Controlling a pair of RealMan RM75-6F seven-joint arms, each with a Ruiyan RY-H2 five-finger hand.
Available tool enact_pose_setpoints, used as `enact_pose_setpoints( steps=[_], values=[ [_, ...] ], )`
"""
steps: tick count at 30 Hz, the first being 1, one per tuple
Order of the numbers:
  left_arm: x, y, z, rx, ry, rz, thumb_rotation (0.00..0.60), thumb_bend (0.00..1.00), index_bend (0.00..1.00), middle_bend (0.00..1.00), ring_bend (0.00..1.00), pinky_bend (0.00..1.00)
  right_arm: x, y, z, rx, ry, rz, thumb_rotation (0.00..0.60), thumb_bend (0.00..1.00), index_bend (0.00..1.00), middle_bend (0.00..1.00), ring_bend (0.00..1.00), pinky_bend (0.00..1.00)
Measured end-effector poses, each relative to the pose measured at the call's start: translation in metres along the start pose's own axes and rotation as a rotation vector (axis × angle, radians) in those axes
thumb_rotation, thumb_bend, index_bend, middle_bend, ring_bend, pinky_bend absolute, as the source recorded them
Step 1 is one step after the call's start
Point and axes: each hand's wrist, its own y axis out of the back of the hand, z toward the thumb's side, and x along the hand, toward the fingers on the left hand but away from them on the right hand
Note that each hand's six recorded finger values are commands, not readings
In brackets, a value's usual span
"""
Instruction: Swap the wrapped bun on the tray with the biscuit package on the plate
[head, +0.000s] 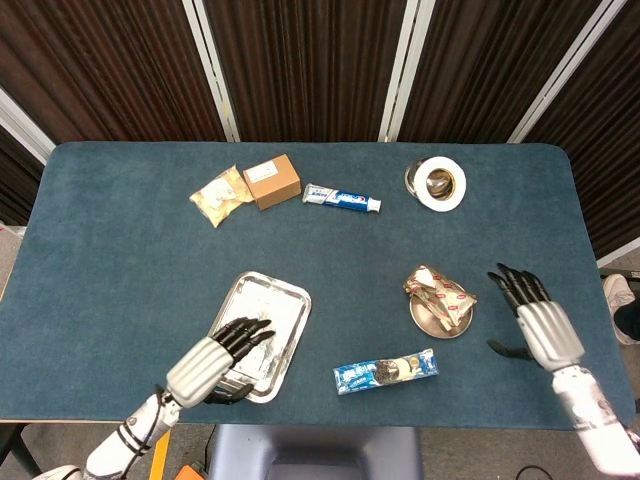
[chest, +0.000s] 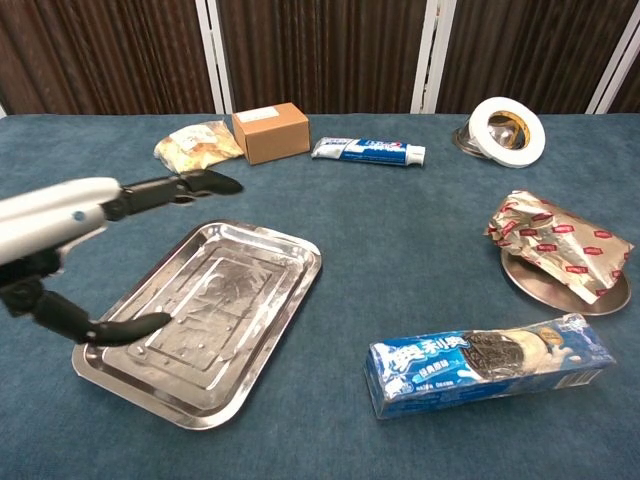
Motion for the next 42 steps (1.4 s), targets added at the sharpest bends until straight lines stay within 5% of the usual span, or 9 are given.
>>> enact_pose_setpoints(
  steps=[12, 19, 29, 32, 35, 38, 42],
  values=[
    [0.109, -0.059, 0.096, -0.109, -0.118, -0.072, 0.6, 0.29, 0.0, 0.0, 0.0, 0.1, 0.028, 0.022, -0.018, -0.103, -0.001, 0.017, 0.6, 0.27, 0.0, 0.0, 0.0, 0.0],
    [0.138, -0.081, 0.118, -0.098, -0.125, -0.097, 0.6, 0.29, 0.0, 0.0, 0.0, 0.1, 0.029, 0.033, -0.027, -0.135, -0.026, -0.001, 0.6, 0.27, 0.0, 0.0, 0.0, 0.0],
    [0.172, -0.139, 0.113, 0.059, -0.028, -0.15, 0.6, 0.29, 0.0, 0.0, 0.01, 0.16, 0.044, 0.065, -0.049, -0.179, -0.092, -0.111, 0.6, 0.27, 0.0, 0.0, 0.0, 0.0],
    [0.175, -0.144, 0.109, 0.086, -0.008, -0.133, 0.6, 0.31, 0.11, 0.18, 0.28, 0.42, 0.048, 0.07, -0.05, -0.185, -0.092, -0.129, 0.6, 0.27, 0.0, 0.0, 0.0, 0.0],
    [0.176, -0.138, 0.111, 0.087, 0.001, -0.071, 0.6, 0.37, 0.56, 0.67, 0.75, 0.82, 0.049, 0.071, -0.05, -0.184, -0.091, -0.13, 0.6, 0.27, 0.0, 0.0, 0.0, 0.0],
    [0.177, -0.132, 0.108, 0.079, 0.012, -0.002, 0.6, 0.45, 0.76, 0.87, 0.95, 0.99, 0.048, 0.069, -0.05, -0.183, -0.091, -0.119, 0.6, 0.27, 0.0, 0.0, 0.0, 0.0],
    [0.175, -0.123, 0.107, 0.065, 0.009, 0.067, 0.6, 0.49, 0.83, 0.93, 1.0, 1.0, 0.047, 0.066, -0.048, -0.182, -0.086, -0.102, 0.6, 0.27, 0.0, 0.0, 0.0, 0.0]
  ],
)
